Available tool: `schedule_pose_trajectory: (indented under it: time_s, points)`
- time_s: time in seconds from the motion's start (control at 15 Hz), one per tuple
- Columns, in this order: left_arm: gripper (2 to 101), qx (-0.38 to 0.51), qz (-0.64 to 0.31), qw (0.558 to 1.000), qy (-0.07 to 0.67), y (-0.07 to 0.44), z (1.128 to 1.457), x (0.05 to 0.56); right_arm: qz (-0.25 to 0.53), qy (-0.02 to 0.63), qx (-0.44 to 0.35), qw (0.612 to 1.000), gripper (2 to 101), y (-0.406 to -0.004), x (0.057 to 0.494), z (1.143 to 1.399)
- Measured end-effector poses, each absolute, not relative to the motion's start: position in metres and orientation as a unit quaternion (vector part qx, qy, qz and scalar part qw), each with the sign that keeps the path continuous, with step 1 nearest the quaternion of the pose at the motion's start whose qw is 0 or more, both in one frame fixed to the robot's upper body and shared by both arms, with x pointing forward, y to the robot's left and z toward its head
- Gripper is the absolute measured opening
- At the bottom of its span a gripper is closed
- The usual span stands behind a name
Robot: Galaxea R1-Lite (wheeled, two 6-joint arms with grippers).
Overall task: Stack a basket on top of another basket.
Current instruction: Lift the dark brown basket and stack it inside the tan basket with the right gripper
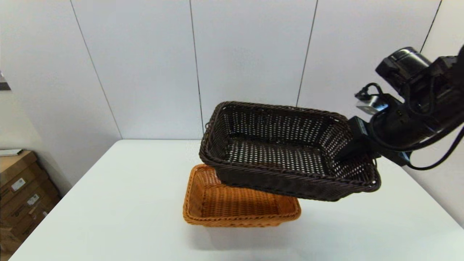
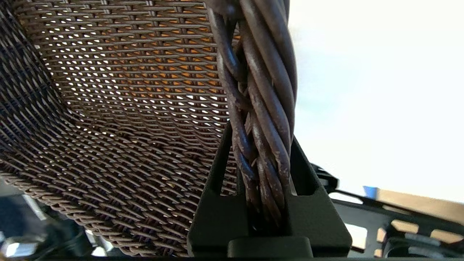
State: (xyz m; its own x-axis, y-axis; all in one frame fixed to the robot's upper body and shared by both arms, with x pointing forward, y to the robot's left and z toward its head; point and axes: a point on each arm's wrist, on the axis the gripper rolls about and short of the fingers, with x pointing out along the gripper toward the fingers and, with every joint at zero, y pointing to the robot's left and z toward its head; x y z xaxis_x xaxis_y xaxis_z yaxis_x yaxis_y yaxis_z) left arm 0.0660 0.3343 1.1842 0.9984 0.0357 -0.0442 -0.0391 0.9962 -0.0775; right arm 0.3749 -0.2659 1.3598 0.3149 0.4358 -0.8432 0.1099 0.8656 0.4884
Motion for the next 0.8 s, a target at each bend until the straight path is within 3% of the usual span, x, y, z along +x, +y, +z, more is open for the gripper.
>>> schedule_pose_trajectory:
  time_s: [0.8]
  points:
    - [97.8,-0.039,0.019,0.999,0.021,0.334,1.184,0.066,0.12,0.639,0.172,0.74,14.5,-0.184,0.439,1.3]
